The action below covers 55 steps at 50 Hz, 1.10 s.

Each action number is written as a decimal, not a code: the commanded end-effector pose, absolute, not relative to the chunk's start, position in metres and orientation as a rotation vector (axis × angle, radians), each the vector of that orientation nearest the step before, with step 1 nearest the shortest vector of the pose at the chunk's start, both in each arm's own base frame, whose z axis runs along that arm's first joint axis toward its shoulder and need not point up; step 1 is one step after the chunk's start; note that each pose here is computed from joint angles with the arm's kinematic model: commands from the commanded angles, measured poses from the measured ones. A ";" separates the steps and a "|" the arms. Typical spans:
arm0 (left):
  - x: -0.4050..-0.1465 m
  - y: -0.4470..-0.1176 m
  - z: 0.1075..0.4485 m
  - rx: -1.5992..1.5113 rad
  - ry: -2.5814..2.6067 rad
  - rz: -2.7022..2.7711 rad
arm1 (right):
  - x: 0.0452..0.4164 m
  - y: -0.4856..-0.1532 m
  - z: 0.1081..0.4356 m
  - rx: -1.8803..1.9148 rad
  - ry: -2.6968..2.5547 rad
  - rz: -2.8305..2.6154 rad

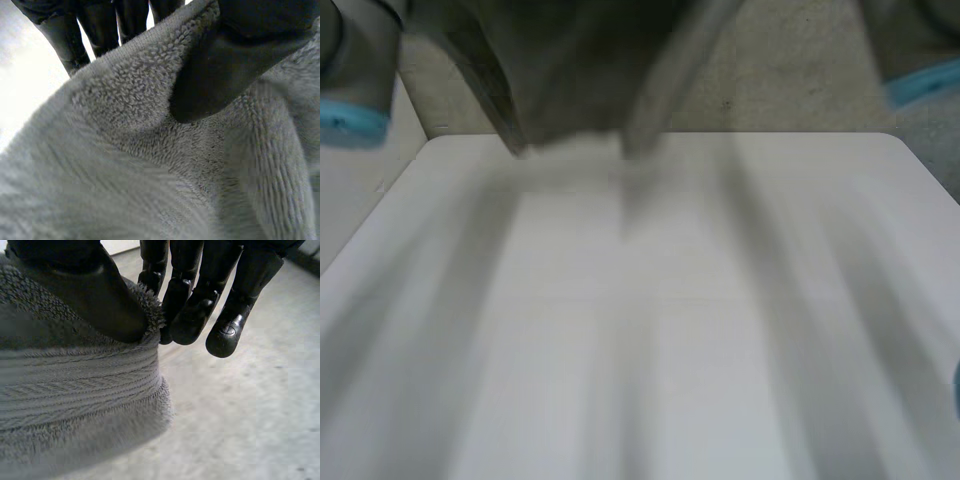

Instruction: Fold the towel.

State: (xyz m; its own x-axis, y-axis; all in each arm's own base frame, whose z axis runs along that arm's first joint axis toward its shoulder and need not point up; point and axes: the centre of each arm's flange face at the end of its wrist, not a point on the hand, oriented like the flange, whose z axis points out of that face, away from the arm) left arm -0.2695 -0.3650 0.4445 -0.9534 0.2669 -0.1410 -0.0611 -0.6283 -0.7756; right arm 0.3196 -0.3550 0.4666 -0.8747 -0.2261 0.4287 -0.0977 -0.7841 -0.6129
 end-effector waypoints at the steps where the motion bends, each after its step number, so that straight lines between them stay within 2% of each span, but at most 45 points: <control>1: -0.268 -0.367 0.414 -0.391 -1.432 2.545 | 0.320 -0.351 0.422 -1.045 1.300 -2.484; 2: -0.268 -0.367 0.414 -0.391 -1.433 2.544 | 0.320 -0.351 0.422 -1.046 1.301 -2.483; 4: -0.267 -0.369 0.371 -0.457 -1.633 2.411 | 0.322 -0.344 0.383 -1.262 1.481 -2.287; 5: -0.267 -0.369 0.370 -0.457 -1.634 2.411 | 0.322 -0.344 0.383 -1.263 1.482 -2.286; 7: -0.264 -0.365 0.320 -0.545 -1.832 2.231 | 0.319 -0.334 0.340 -1.458 1.667 -2.029; 8: -0.264 -0.365 0.320 -0.546 -1.833 2.230 | 0.319 -0.334 0.340 -1.459 1.668 -2.027; 10: -0.254 -0.358 0.275 -0.627 -1.991 2.082 | 0.314 -0.325 0.300 -1.555 1.819 -1.770; 11: -0.254 -0.358 0.275 -0.627 -1.992 2.081 | 0.314 -0.325 0.300 -1.555 1.819 -1.769; 13: -0.243 -0.344 0.242 -0.706 -2.109 1.974 | 0.308 -0.319 0.266 -1.562 1.916 -1.584; 14: -0.243 -0.344 0.242 -0.707 -2.109 1.974 | 0.308 -0.319 0.266 -1.562 1.916 -1.583; 17: -0.234 -0.318 0.206 -0.801 -2.221 1.836 | 0.292 -0.309 0.236 -1.540 2.011 -1.443; 23: -0.230 -0.290 0.172 -0.846 -2.317 1.667 | 0.283 -0.291 0.201 -1.547 2.073 -1.325; 29: -0.229 -0.274 0.171 -0.892 -2.328 1.648 | 0.276 -0.279 0.202 -1.529 2.090 -1.320; 38: -0.224 -0.278 0.172 -0.962 -2.327 1.697 | 0.267 -0.277 0.200 -1.502 2.116 -1.330; 55: -0.224 -0.274 0.158 -0.969 -2.352 1.662 | 0.257 -0.302 0.209 -1.486 2.129 -1.434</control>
State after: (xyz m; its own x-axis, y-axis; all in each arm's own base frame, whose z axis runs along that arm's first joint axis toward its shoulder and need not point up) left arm -0.2237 -0.2772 0.1590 -0.7936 0.5441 -0.2722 0.4347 0.1941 -0.8794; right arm 0.2579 -0.2939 0.2060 -0.4755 -0.8121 0.3382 -0.6267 0.0429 -0.7781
